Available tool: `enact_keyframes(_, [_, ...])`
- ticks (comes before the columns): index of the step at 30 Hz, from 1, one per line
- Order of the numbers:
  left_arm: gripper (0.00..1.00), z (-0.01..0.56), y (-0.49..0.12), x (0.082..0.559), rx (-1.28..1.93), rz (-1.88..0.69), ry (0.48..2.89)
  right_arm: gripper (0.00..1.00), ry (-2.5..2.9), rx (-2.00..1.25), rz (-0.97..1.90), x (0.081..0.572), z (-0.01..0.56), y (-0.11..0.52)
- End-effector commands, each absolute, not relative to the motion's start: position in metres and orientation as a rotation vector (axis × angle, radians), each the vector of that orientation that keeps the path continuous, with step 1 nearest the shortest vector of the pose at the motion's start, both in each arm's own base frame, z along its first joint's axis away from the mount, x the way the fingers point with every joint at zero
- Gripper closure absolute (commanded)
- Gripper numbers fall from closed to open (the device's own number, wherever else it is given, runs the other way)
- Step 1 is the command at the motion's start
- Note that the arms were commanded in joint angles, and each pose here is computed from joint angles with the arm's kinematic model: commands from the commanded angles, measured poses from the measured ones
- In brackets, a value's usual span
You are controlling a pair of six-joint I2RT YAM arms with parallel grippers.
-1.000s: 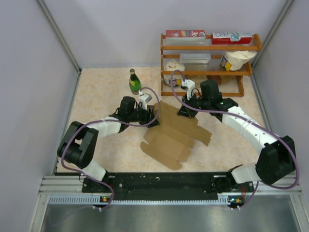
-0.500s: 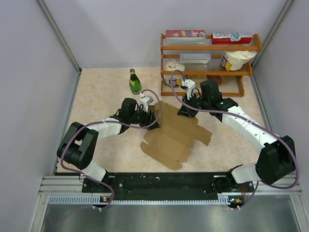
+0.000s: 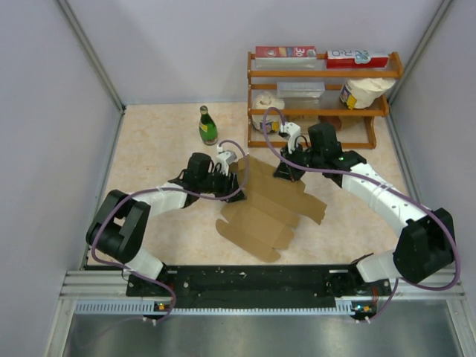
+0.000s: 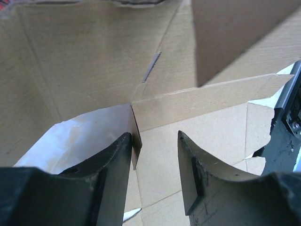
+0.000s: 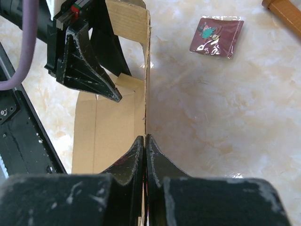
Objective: Fold the paper box
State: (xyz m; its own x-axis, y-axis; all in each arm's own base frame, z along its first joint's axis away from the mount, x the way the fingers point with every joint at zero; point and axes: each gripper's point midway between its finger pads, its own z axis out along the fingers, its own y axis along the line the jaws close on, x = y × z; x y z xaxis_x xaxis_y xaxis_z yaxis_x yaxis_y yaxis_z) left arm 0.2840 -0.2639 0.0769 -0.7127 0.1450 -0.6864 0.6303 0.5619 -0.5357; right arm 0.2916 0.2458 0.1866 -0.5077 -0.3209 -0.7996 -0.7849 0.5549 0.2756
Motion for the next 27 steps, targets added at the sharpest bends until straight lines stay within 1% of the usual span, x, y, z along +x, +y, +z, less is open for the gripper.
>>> enact_keyframes(1, [0.53, 0.097, -0.269, 0.278, 0.669, -1.101, 2.132, 1.00, 2.048, -0.868, 0.836, 0.297, 0.194, 0.248])
enact_keyframes(12, [0.56, 0.095, -0.275, 0.267, 0.694, -1.143, 2.141, 1.00, 2.048, -0.865, 0.847, 0.296, 0.195, 0.248])
enact_keyframes(27, [0.57, 0.088, -0.290, 0.264, 0.725, -1.167, 2.153, 1.00, 2.047, -0.873, 0.881, 0.291, 0.195, 0.250])
